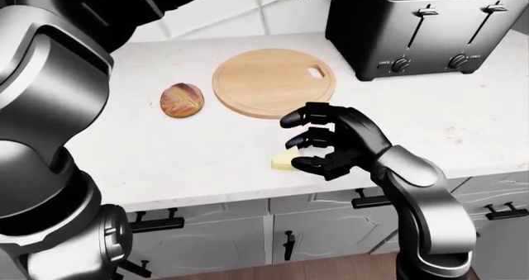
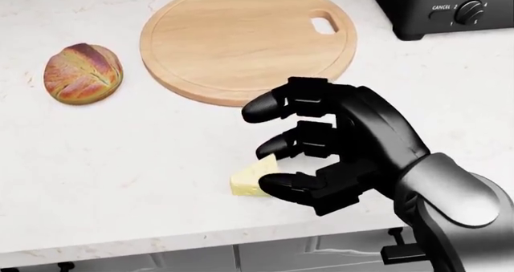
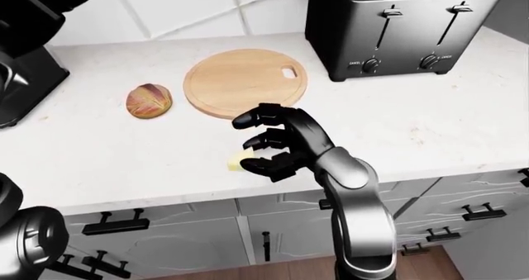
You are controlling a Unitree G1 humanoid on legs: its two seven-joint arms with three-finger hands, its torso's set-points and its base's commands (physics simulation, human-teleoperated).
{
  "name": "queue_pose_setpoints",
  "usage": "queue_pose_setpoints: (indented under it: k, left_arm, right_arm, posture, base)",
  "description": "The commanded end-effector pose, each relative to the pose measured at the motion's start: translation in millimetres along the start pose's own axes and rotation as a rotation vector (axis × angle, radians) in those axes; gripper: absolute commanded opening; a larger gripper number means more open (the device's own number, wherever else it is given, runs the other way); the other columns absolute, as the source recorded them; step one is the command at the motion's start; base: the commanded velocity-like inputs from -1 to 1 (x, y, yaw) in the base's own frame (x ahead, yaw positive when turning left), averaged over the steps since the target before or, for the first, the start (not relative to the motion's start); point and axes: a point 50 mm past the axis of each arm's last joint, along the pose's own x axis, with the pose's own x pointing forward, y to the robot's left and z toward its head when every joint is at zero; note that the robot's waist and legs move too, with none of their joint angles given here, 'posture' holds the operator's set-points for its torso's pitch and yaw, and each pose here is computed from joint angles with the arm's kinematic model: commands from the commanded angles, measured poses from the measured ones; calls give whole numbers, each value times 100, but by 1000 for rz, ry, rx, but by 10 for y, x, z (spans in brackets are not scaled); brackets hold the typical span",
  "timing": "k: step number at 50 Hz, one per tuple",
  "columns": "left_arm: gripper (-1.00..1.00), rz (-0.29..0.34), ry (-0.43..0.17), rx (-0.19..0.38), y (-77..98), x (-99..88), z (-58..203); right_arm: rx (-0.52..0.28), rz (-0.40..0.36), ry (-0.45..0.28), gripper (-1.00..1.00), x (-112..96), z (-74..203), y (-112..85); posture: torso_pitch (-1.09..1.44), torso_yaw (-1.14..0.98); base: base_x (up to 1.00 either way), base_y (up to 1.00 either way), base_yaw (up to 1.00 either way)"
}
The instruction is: Place the bread and cheese on the cutting board.
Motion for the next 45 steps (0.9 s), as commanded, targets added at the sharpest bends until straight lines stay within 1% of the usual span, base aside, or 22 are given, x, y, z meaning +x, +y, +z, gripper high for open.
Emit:
queue_pose_setpoints:
  k: [1, 13, 20, 25, 30, 31, 32, 38, 40, 41, 43, 45]
  left_arm:
    - [100, -9, -66, -18, -18, -27, 137]
    - [100, -11, -63, -18, -22, -16, 111]
    - [100, -11, -65, -18, -15, -20, 116]
    - [100, -12, -65, -18, -15, -17, 118]
    - [100, -14, -65, -17, -19, -19, 109]
    - [100, -14, -65, -17, -20, -20, 107]
    - [100, -14, -64, -16, -22, -22, 104]
    - [100, -17, -64, -15, -28, -26, 106]
    - [100, -17, -65, -16, -25, -21, 107]
    - [100, -17, -65, -16, -25, -21, 107]
    - [100, -18, -65, -15, -28, -21, 105]
    - [100, -17, -65, -16, -28, -23, 113]
  right_arm:
    - [-39, -5, -63, -1, -30, 135, 3]
    - [-85, -6, -44, 4, -24, 142, 23]
    - [-111, -10, -40, 2, -37, 168, 41]
    - [-181, -22, -16, -1, -37, 199, 71]
    - [-228, -30, 1, -3, -38, 214, 92]
    - [-233, -30, 2, 0, -38, 222, 100]
    - [-266, -41, 26, 1, -24, 195, 94]
    - [-308, -46, 46, 3, -11, 188, 113]
    - [-337, -66, 45, -2, -13, 222, 100]
    - [-362, -79, 53, -15, -14, 235, 95]
    - [-360, -73, 41, -28, -15, 272, 122]
    - [-367, -82, 36, -89, -14, 293, 113]
  posture:
    - [0, 0]
    - [0, 0]
    - [0, 0]
    - [0, 0]
    - [0, 0]
    - [0, 0]
    - [0, 0]
    - [0, 0]
    - [0, 0]
    - [0, 0]
    - [0, 0]
    - [0, 0]
  base:
    - [0, 0, 0]
    - [0, 0, 0]
    - [0, 0, 0]
    - [0, 0, 0]
    - [0, 0, 0]
    - [0, 0, 0]
    - [0, 0, 0]
    - [0, 0, 0]
    - [0, 0, 0]
    - [0, 0, 0]
    - [0, 0, 0]
    - [0, 0, 0]
